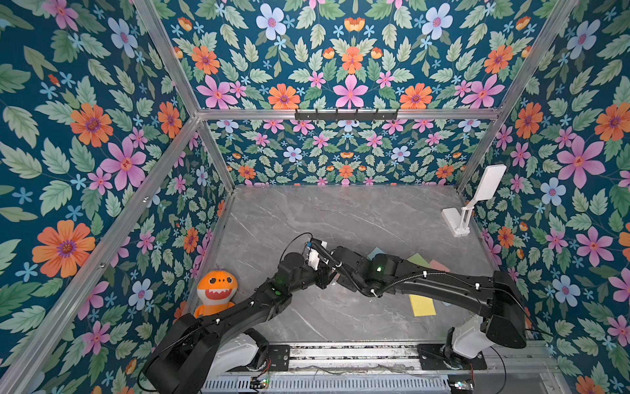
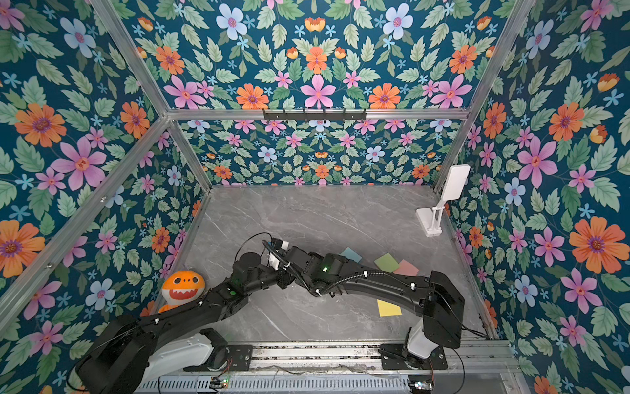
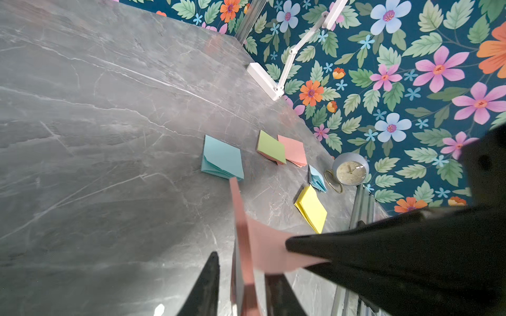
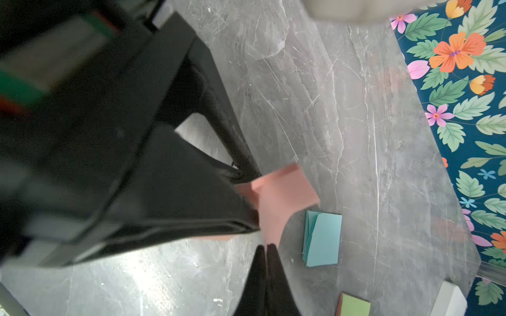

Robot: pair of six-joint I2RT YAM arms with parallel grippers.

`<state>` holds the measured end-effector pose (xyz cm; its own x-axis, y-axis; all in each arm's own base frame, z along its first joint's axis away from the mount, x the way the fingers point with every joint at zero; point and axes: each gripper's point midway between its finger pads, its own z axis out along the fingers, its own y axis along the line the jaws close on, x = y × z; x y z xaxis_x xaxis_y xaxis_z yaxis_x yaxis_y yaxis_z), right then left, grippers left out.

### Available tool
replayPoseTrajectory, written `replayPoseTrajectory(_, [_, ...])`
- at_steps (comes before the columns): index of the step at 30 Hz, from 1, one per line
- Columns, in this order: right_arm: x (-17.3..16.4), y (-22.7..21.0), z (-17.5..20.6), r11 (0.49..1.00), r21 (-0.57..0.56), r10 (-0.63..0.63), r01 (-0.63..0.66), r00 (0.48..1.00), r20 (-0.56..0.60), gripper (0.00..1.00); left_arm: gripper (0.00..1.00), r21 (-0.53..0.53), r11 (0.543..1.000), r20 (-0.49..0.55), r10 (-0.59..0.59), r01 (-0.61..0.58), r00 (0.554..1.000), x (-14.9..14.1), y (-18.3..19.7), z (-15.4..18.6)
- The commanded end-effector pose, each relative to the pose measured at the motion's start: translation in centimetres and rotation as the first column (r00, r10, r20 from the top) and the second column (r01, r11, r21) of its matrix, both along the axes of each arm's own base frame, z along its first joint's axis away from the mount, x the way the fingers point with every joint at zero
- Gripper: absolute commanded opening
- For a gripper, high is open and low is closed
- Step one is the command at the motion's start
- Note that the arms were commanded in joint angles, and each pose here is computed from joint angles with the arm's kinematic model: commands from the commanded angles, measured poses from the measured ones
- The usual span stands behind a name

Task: Tear off pages from different memo pads
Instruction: Tear off the paper from the memo pad.

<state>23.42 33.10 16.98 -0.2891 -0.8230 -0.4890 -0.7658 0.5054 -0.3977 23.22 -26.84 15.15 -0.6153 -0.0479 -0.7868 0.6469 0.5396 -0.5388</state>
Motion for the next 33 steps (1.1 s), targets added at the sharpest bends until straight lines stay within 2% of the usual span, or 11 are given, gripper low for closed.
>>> replayPoseTrajectory(1, [0.0, -0.1, 0.7, 1.0, 0.006, -0.003, 0.002, 1.0, 0.007, 0.0, 0.24, -0.016, 0.999, 0.005, -0.036, 0.036, 0.999, -0.4, -0.4, 0.2])
replayPoseTrajectory(8, [0.9, -0.7, 0.4, 0.999, -0.018, -0.041, 0.041, 0.998, 0.038, 0.0, 0.0, -0.032, 0.999, -0.009, -0.033, 0.033, 0.999, -0.4, -0.4, 0.4])
replayPoseTrajectory(13, [3.6, -2.4, 0.3, 0.986, -0.009, -0.165, 0.166, 0.983, 0.075, 0.0, 0.0, -0.02, 1.0, -0.067, 0.014, -0.015, 0.998, -0.2, 0.1, -0.9])
replayPoseTrajectory(16, [4.9, -3.4, -0.1, 0.974, 0.028, -0.227, 0.226, 0.973, 0.036, 0.0, 0.0, -0.002, 1.0, -0.138, 0.03, -0.031, 0.99, 0.0, 0.1, -2.1])
replayPoseTrajectory(21, [5.6, -4.0, 0.0, 0.96, 0.076, -0.268, 0.268, 0.963, -0.01, 0.0, 0.0, -0.023, 0.999, -0.218, 0.037, -0.043, 0.975, 0.0, 0.0, -2.8])
replayPoseTrajectory(27, [7.0, -5.3, -0.8, 0.937, 0.096, -0.334, 0.336, 0.942, -0.034, 0.0, 0.0, -0.038, 0.999, -0.243, 0.011, -0.021, 0.97, 0.1, -0.6, -2.8])
replayPoseTrajectory(30, [9.1, -7.3, -1.0, 0.895, 0.117, -0.429, 0.431, 0.902, -0.047, 0.0, 0.0, -0.021, 0.998, -0.268, 0.046, -0.054, 0.962, 0.6, 0.2, -3.7])
replayPoseTrajectory(32, [11.0, -9.1, -1.8, 0.848, 0.12, -0.505, 0.516, 0.856, -0.112, 0.0, 0.0, 0.0, 0.994, -0.312, 0.105, -0.111, 0.944, 2.0, 1.9, -4.6])
replayPoseTrajectory(33, [12.2, -10.2, -2.7, 0.811, 0.107, -0.559, 0.575, 0.815, -0.151, 0.0, 0.0, 0.002, 0.989, -0.336, 0.139, -0.147, 0.932, 3.0, 2.9, -4.8])
